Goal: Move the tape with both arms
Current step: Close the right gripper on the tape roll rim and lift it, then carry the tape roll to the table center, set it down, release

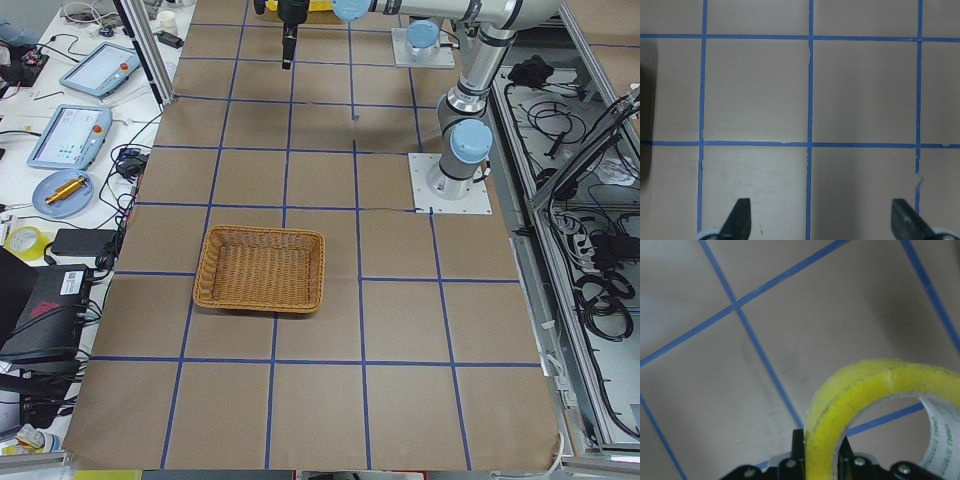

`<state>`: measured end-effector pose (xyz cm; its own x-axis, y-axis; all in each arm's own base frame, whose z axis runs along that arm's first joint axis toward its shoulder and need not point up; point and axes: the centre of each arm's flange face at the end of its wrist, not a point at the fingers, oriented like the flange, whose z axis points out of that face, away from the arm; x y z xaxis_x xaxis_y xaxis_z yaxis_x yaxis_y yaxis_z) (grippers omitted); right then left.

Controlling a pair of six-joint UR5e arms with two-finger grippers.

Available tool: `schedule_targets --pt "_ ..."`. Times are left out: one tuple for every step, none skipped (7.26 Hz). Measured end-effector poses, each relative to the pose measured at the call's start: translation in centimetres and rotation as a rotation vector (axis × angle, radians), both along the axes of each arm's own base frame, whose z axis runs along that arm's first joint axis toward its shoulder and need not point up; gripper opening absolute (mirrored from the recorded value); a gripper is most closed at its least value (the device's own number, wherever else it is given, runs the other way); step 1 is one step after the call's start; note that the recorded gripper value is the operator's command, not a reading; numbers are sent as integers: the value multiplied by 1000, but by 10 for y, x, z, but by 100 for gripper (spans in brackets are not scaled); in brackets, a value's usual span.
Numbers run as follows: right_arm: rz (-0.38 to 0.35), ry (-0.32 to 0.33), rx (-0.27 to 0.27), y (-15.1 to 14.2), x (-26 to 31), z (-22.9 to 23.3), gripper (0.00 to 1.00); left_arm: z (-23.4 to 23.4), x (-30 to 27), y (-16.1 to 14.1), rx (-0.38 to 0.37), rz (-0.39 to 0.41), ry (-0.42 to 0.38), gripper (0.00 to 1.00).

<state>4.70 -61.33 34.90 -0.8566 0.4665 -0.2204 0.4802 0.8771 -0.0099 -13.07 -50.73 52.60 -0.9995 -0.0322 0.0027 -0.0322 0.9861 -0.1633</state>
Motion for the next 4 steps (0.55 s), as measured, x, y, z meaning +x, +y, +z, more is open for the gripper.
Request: schedule_targets --pt "-72 -6 5 -4 68 -14 0 -2 2 0 3 7 5 100" --pt "-149 -18 15 -8 136 -40 0 -3 3 0 3 11 5 100" --pt "-222 -28 27 -15 195 -61 0 -3 4 0 3 12 4 100" --pt "-279 -38 41 -22 246 -74 0 -2 4 0 1 13 4 100"
